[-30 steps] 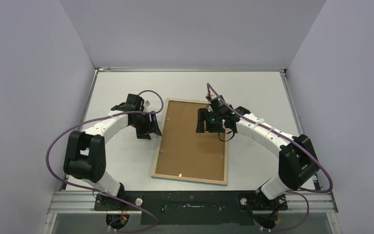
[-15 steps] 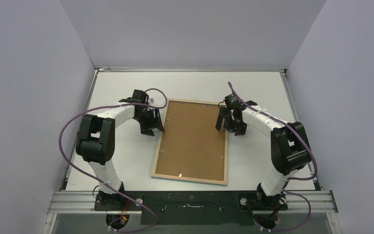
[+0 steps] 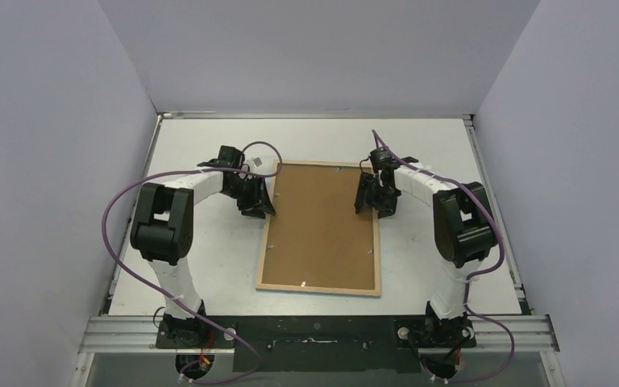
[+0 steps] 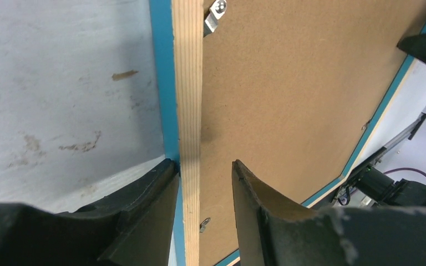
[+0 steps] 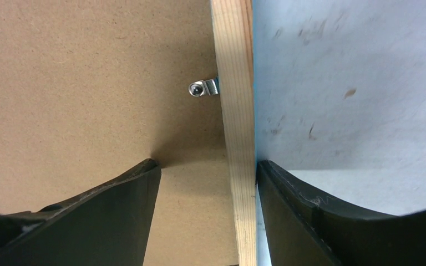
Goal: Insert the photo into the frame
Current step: Adjust the photo frame at the center of the board, then turn over the photo frame at the center of the board.
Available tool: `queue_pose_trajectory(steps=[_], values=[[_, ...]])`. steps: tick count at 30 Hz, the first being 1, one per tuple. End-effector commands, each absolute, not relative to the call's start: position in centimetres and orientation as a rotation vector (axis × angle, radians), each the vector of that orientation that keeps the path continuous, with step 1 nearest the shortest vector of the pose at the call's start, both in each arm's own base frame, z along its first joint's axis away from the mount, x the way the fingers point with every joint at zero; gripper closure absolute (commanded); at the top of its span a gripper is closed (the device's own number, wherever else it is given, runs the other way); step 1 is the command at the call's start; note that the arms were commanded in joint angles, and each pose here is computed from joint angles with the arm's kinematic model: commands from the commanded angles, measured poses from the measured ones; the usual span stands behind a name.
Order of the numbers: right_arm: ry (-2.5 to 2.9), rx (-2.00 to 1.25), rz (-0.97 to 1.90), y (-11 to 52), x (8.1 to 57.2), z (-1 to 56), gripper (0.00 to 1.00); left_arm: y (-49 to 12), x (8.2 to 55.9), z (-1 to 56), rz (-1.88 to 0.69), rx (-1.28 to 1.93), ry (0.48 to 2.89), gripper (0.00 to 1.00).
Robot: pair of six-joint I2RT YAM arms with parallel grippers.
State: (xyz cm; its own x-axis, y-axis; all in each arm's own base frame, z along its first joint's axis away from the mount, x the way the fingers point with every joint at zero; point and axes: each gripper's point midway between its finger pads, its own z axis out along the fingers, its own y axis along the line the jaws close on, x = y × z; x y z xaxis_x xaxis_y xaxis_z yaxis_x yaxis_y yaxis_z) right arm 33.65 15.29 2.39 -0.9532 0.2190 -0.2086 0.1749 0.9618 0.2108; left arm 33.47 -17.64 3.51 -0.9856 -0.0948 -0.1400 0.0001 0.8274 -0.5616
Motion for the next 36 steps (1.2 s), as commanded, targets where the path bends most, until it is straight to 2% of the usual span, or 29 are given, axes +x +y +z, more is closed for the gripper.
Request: queue_pose_trajectory(steps=[1,6,10,13,17,21,26,33,36], values=[[2.709,0.183,0.480,19.1,39.0,5.6,0.37,-23.0,34.8,6.3,-1.231,0.121,2.668,0.62],[2.648,0.193,0.306,17.3,41.7,7.1,0.33,-23.3,35.8,6.2,-1.159,0.098,2.664,0.63],[2.576,0.334,-0.157,11.4,41.4,9.1,0.22,-19.2,37.1,6.0,-0.954,-0.101,2.669,0.63],[2.466,0.308,-0.270,11.2,41.4,12.0,0.19,-15.9,37.6,7.4,-0.851,-0.210,2.599,0.57],[2.432,0.167,-0.152,17.4,41.1,13.9,0.19,-12.6,37.3,9.4,-0.798,-0.298,2.523,0.50],[2.440,0.029,0.109,26.7,39.7,14.0,0.22,-9.7,36.3,10.3,-0.692,-0.391,2.487,0.47],[2.466,-0.093,0.297,35.9,37.4,12.8,0.24,-5.7,34.7,10.1,-0.548,-0.557,2.476,0.47],[2.546,-0.196,0.341,41.6,34.2,9.7,0.33,-4.3,33.0,9.8,-0.523,-0.683,2.462,0.47],[2.571,-0.207,0.291,41.9,33.7,8.7,0.41,-4.2,32.6,9.9,-0.525,-0.692,2.457,0.46]])
